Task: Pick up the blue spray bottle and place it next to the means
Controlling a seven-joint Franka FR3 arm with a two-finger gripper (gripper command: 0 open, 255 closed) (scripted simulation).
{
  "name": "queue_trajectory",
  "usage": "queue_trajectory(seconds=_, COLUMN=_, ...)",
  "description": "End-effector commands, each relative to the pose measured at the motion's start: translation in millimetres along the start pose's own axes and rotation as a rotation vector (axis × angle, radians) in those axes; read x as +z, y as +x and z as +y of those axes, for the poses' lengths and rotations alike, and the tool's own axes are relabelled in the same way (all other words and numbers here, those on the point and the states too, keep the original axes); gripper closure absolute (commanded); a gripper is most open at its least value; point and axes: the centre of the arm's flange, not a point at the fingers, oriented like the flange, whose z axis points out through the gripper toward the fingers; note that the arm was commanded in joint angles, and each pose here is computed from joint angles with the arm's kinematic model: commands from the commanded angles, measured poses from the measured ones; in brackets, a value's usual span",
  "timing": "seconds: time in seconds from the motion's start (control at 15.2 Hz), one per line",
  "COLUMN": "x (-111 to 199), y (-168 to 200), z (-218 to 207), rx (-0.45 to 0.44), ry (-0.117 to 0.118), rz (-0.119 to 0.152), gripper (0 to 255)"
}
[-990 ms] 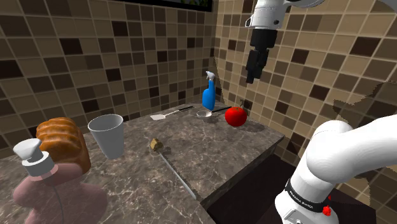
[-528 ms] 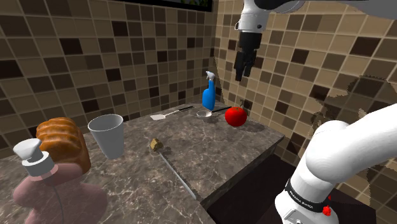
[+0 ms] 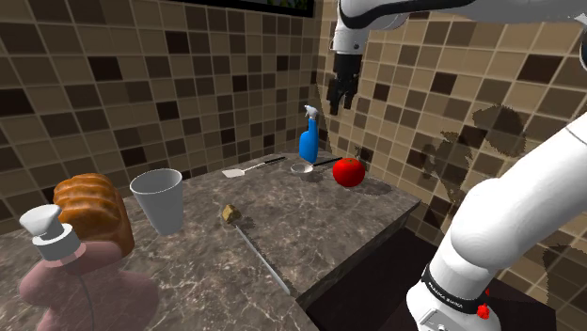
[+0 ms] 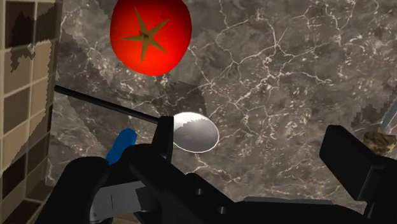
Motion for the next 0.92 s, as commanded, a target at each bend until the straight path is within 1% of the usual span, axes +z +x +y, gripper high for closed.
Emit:
queue_trajectory(seconds=0.0, x=7, y=19, z=15, rx=0.006, ry=-0.008, rz=-0.001, gripper=0)
queue_trajectory(seconds=0.86, x=33, y=150, z=115, rx=0.044, ry=-0.057, rz=-0.007, gripper=0)
